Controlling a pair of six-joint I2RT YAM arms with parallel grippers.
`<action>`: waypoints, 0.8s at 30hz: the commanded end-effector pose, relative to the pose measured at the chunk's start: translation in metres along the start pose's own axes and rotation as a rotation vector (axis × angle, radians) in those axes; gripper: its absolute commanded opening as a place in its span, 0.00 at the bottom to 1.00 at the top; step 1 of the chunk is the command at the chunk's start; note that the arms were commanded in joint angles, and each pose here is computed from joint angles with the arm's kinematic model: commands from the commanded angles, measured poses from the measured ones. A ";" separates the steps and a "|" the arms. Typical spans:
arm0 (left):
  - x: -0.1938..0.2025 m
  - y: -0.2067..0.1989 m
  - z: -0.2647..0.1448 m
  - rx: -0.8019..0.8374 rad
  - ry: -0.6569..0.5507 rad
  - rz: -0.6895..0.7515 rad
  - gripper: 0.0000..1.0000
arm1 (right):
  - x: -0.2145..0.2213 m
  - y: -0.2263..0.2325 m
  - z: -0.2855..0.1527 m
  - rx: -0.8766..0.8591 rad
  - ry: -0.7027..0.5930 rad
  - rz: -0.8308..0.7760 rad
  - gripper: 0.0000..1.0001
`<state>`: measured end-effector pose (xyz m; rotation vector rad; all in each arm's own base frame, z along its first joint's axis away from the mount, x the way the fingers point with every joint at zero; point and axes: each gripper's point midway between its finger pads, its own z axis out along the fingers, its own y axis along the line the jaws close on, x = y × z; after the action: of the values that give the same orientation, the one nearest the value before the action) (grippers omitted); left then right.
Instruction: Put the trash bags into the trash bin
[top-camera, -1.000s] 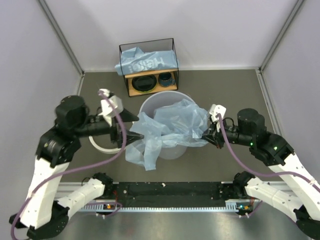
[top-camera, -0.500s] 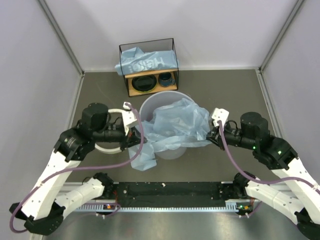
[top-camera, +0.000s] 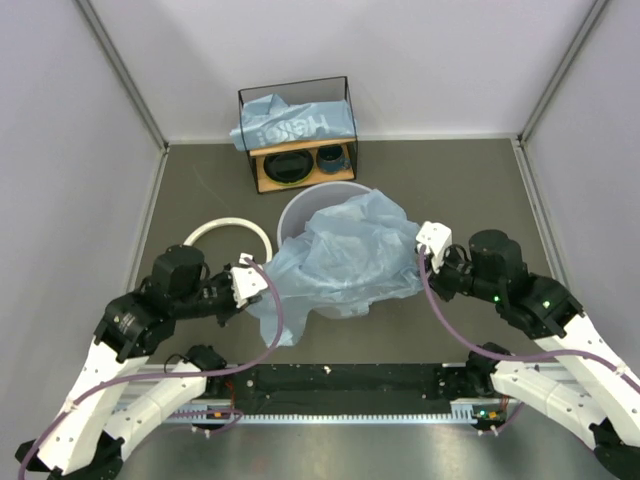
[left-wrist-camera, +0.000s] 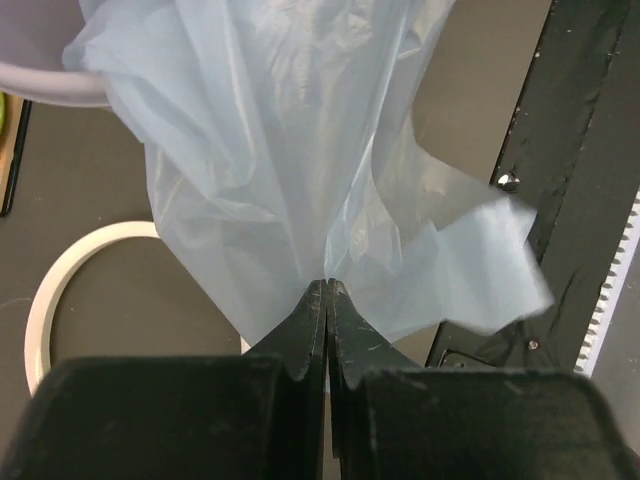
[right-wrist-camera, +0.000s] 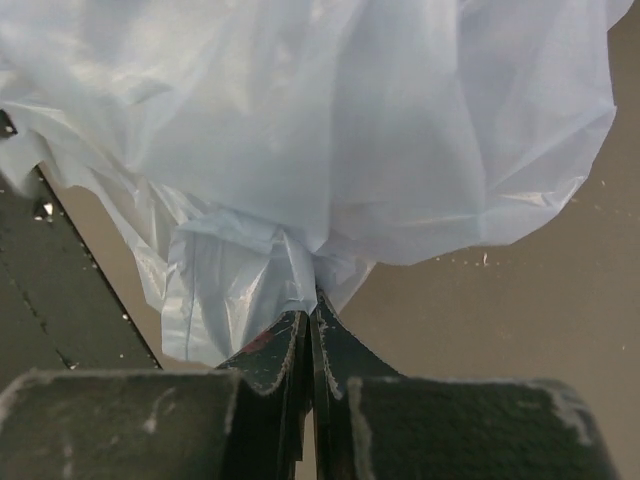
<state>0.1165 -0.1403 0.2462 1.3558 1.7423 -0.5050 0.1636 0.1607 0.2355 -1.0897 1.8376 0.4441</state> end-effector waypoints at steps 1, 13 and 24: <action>-0.011 0.021 -0.012 -0.134 -0.053 0.020 0.00 | 0.005 -0.021 0.005 0.112 0.034 0.012 0.00; -0.104 -0.003 -0.036 0.056 -0.350 0.043 0.00 | -0.061 0.002 -0.046 0.008 -0.198 -0.012 0.62; -0.116 -0.017 -0.035 0.156 -0.407 0.087 0.00 | -0.068 0.042 -0.080 -0.225 -0.207 -0.214 0.95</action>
<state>0.0987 -0.1781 0.3346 1.3327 1.4193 -0.7537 0.1174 0.1565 0.3183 -1.2095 1.5609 0.5504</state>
